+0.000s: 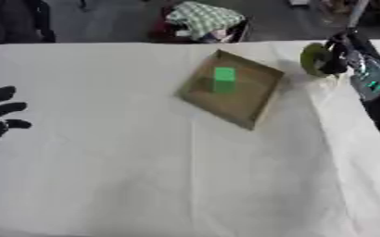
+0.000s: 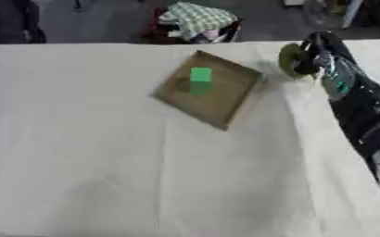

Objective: Pick up objects on the table and place them in the box.

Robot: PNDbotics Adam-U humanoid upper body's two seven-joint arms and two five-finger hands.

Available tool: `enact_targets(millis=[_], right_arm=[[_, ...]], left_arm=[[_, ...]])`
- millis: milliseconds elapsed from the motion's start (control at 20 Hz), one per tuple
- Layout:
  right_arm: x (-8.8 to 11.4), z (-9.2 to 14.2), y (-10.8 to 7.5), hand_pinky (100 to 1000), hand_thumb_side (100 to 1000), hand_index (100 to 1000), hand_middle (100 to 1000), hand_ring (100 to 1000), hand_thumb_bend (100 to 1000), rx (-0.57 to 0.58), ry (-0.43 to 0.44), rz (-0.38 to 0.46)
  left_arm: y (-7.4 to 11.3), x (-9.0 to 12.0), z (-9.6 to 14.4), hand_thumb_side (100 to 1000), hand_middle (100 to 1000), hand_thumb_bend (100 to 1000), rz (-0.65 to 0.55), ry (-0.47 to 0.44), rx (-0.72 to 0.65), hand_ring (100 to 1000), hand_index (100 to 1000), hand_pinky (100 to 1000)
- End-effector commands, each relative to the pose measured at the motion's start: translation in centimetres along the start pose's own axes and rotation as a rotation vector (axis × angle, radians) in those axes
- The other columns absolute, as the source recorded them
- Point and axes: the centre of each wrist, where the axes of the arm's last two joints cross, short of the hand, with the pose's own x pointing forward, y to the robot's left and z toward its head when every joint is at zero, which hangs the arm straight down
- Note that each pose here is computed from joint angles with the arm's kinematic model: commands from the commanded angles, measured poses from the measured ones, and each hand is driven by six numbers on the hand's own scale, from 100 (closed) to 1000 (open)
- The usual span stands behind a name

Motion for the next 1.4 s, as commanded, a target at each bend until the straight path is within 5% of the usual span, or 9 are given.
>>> enact_targets(millis=[50, 250, 450, 750, 950, 1100, 1150, 1250, 1400], right_arm=[[3.3, -1.3, -3.5, 675, 100, 417, 312, 572, 100, -0.08, -0.15, 0.01], [7.4, -1.6, -4.4, 692, 100, 428, 324, 582, 100, -0.049, -0.333, 0.044], [8.6, -1.4, -4.5, 707, 100, 438, 336, 592, 100, -0.017, -0.378, 0.06], [9.3, -0.6, 0.6, 728, 100, 461, 361, 612, 100, 0.194, -0.438, 0.124], [9.3, -0.4, 1.7, 731, 100, 465, 365, 615, 100, 0.265, -0.447, 0.141], [8.8, 0.1, 3.1, 763, 100, 612, 482, 667, 133, 0.33, -0.43, 0.163], [8.6, 0.1, 3.3, 770, 100, 670, 518, 682, 172, 0.349, -0.427, 0.169], [8.4, 0.2, 3.5, 817, 141, 884, 737, 766, 334, 0.38, -0.431, 0.18], [8.4, 0.1, 3.0, 853, 178, 974, 874, 825, 444, 0.418, -0.457, 0.192]], left_arm=[[0.5, 0.8, -0.4, 654, 793, 120, -0.021, -0.027, -0.002, 742, 734, 600], [0.5, 0.8, -0.4, 654, 793, 120, -0.022, -0.029, -0.003, 742, 734, 600], [0.4, 0.9, -0.5, 654, 793, 120, -0.021, -0.03, -0.005, 742, 734, 601], [0.4, 0.9, -0.5, 654, 793, 121, -0.021, -0.03, -0.004, 742, 734, 601], [0.4, 0.8, -0.5, 654, 793, 121, -0.02, -0.03, -0.006, 742, 734, 601], [0.4, 0.9, -0.5, 653, 792, 121, -0.019, -0.033, -0.006, 743, 734, 601], [0.4, 0.9, -0.5, 653, 792, 121, -0.02, -0.032, -0.004, 743, 734, 601], [0.4, 0.9, -0.5, 653, 792, 121, -0.02, -0.032, -0.004, 743, 734, 601], [0.4, 0.9, -0.5, 653, 792, 122, -0.02, -0.033, -0.004, 743, 734, 601]])
